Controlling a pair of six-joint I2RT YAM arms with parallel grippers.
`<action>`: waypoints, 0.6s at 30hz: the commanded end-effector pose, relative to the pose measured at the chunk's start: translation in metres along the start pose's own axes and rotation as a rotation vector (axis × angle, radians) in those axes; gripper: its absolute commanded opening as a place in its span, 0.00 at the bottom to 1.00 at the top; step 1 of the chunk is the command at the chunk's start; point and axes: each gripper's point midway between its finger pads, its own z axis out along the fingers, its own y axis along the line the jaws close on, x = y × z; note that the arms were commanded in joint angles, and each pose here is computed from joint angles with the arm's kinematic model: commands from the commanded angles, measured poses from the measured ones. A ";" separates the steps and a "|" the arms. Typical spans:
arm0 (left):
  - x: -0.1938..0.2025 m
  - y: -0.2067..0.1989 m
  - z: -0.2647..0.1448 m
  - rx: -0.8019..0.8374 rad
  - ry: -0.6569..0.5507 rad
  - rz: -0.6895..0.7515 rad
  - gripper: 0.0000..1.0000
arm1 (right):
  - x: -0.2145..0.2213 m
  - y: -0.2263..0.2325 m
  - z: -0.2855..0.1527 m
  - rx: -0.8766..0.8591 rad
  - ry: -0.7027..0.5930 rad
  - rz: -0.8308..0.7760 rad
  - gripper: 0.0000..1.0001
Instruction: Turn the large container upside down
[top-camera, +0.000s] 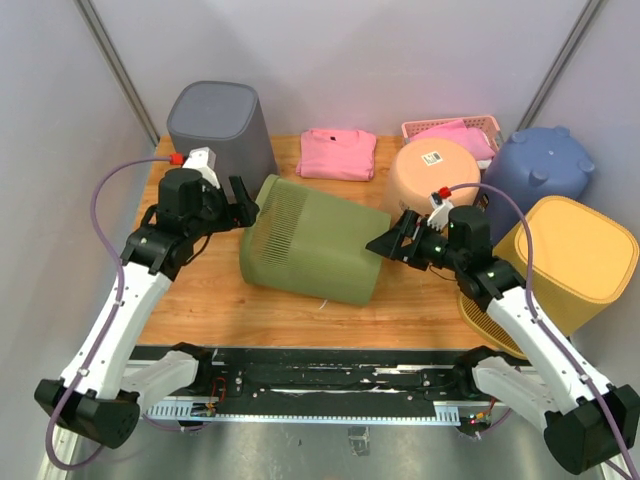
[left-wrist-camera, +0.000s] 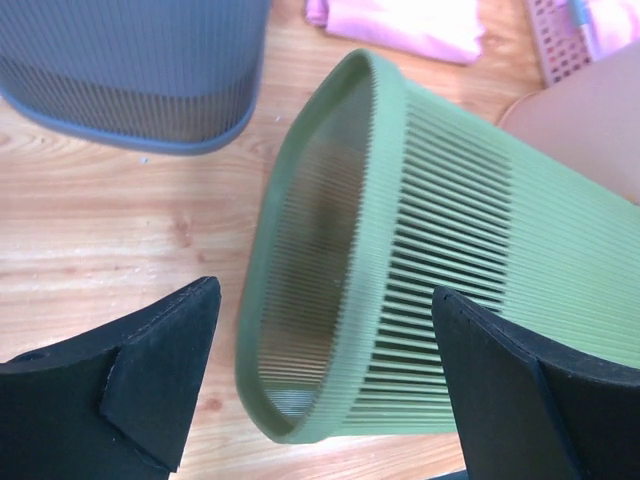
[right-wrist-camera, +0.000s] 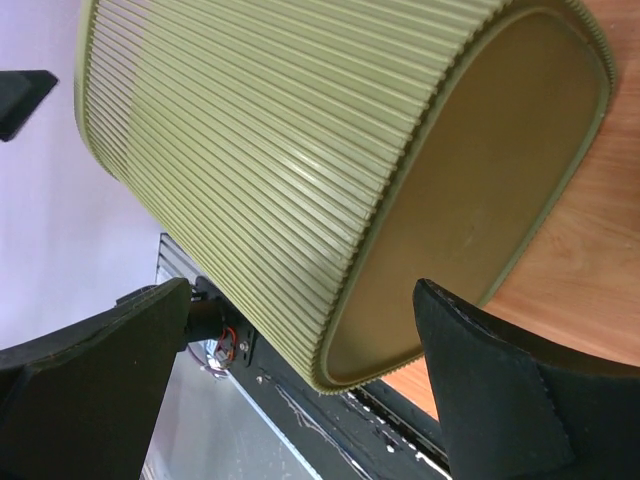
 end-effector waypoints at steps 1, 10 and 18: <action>0.022 0.024 0.019 -0.120 0.075 -0.015 0.91 | 0.000 0.017 0.007 -0.102 0.006 0.017 0.96; 0.049 0.037 0.043 -0.154 0.137 -0.012 0.90 | -0.007 0.064 0.005 -0.337 0.046 0.011 0.95; 0.052 0.038 0.046 -0.149 0.136 -0.003 0.90 | -0.028 0.131 -0.027 -0.548 0.005 -0.055 0.95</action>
